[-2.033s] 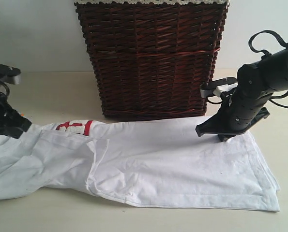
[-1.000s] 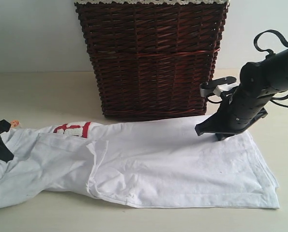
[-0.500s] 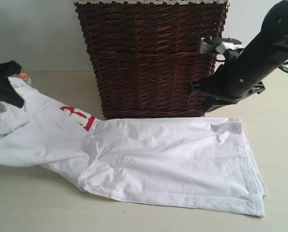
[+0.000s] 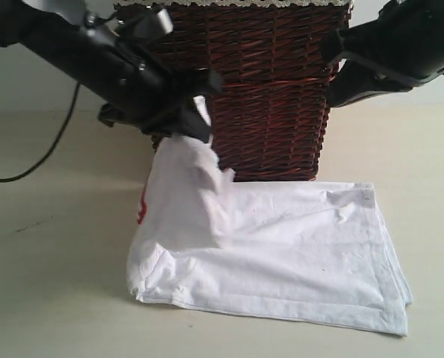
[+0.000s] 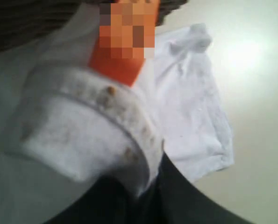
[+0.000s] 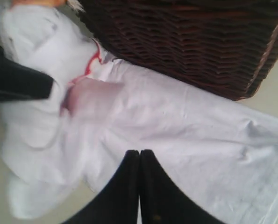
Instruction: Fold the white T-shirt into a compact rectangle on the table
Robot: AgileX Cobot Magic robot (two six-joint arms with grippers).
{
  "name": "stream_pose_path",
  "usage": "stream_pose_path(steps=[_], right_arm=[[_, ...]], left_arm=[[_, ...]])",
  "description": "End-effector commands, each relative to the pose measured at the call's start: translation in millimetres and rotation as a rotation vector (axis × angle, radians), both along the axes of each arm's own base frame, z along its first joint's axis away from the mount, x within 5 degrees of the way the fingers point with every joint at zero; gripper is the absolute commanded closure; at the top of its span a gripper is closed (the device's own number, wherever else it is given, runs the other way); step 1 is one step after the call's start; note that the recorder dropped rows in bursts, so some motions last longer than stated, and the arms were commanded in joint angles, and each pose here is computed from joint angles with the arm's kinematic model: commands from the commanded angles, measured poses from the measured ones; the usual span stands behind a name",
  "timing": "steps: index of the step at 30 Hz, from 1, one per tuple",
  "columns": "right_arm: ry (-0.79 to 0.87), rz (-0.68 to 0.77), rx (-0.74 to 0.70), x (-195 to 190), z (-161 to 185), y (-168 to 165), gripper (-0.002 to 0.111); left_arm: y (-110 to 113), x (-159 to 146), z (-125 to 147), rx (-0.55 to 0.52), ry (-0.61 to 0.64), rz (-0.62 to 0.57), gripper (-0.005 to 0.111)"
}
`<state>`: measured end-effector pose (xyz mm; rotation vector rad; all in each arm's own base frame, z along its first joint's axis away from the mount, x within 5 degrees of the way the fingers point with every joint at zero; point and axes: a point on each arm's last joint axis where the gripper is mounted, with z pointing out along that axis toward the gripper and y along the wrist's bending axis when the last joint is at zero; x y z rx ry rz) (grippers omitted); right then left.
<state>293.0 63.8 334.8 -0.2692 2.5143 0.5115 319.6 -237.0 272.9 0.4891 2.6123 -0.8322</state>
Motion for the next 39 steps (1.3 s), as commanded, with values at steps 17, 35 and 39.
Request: stream_pose_path(steps=[17, 35, 39], right_arm=[[-0.045, 0.02, 0.009, -11, 3, 0, 0.086], [0.351, -0.169, -0.108, 47, -153, -6, 0.063], [0.409, -0.228, -0.119, 58, -188, -15, 0.063]], left_arm=[[-57, -16, -15, 0.107, -0.183, -0.145, 0.042], [64, -1, -2, 0.246, -0.237, 0.072, 0.054], [80, 0, -18, 0.238, -0.2, 0.135, 0.054]])
